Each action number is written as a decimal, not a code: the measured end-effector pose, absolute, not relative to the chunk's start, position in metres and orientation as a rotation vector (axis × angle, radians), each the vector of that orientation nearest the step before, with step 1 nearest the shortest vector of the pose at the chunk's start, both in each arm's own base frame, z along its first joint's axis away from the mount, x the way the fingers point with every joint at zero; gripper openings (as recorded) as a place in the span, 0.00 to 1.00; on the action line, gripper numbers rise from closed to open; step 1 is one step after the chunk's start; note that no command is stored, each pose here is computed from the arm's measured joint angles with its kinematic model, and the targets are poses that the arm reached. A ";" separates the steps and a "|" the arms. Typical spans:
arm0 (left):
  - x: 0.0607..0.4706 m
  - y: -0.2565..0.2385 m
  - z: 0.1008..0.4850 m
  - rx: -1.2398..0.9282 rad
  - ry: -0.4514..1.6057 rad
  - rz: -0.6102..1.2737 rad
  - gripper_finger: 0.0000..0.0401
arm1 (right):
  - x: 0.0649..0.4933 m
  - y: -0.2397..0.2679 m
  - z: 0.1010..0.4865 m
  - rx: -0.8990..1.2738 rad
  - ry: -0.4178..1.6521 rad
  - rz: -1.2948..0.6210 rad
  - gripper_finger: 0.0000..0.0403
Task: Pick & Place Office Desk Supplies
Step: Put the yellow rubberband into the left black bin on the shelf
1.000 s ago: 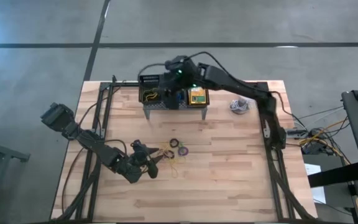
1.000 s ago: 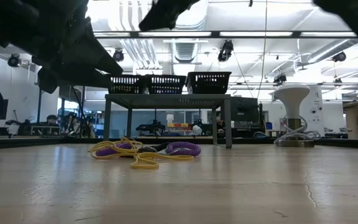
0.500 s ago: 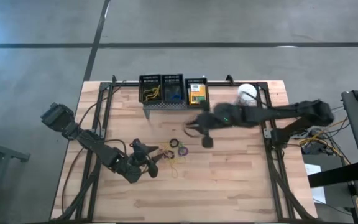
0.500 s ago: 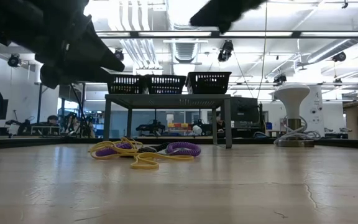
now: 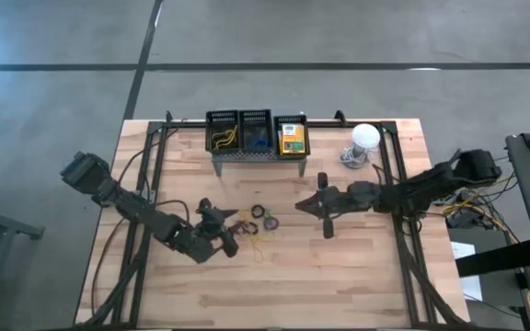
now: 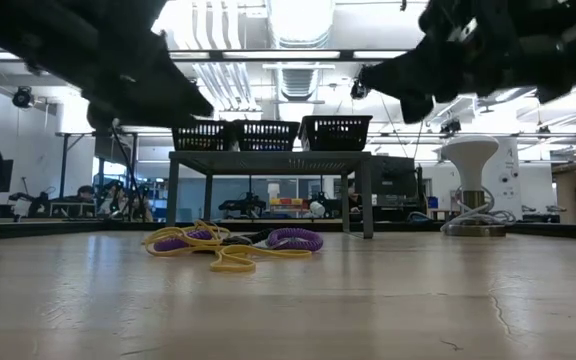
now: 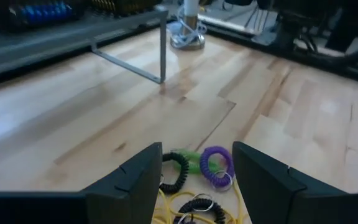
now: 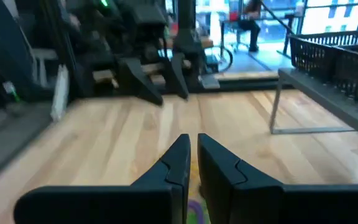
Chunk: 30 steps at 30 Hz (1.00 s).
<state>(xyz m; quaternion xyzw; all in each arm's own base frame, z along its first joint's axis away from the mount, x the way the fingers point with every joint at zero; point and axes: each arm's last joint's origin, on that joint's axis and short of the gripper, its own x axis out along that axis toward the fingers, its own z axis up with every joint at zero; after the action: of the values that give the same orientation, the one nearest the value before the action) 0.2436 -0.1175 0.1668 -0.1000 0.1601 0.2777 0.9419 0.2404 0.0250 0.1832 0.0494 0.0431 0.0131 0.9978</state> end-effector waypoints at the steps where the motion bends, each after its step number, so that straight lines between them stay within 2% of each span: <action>1: 0.247 -0.113 0.167 -0.209 0.338 0.554 0.50 | 0.240 0.025 0.179 0.120 0.061 0.027 0.07; 6: 0.266 -0.083 0.169 -0.271 0.416 0.452 0.50 | 0.246 0.024 0.150 0.117 0.139 0.016 0.07; 11: 0.278 -0.042 0.166 -0.348 0.488 0.429 0.50 | 0.265 0.024 0.128 0.071 0.223 0.009 0.07; 18: 0.282 -0.041 0.169 -0.129 0.574 0.202 0.50 | 0.280 0.020 0.109 0.065 0.318 -0.002 0.08; 25: 0.276 -0.065 0.166 -0.046 0.635 0.100 0.50 | 0.283 0.016 0.109 0.080 0.445 -0.013 0.22; 30: 0.262 -0.062 0.153 -0.231 0.820 0.242 0.50 | 0.292 0.016 0.112 0.069 0.430 -0.044 0.33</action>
<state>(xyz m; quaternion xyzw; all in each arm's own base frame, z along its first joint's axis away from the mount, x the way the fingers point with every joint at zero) 0.2623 -0.0619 0.1528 -0.1117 0.3967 0.1169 0.9036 0.2917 0.0164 0.1120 0.0342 0.2131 -0.0216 0.9762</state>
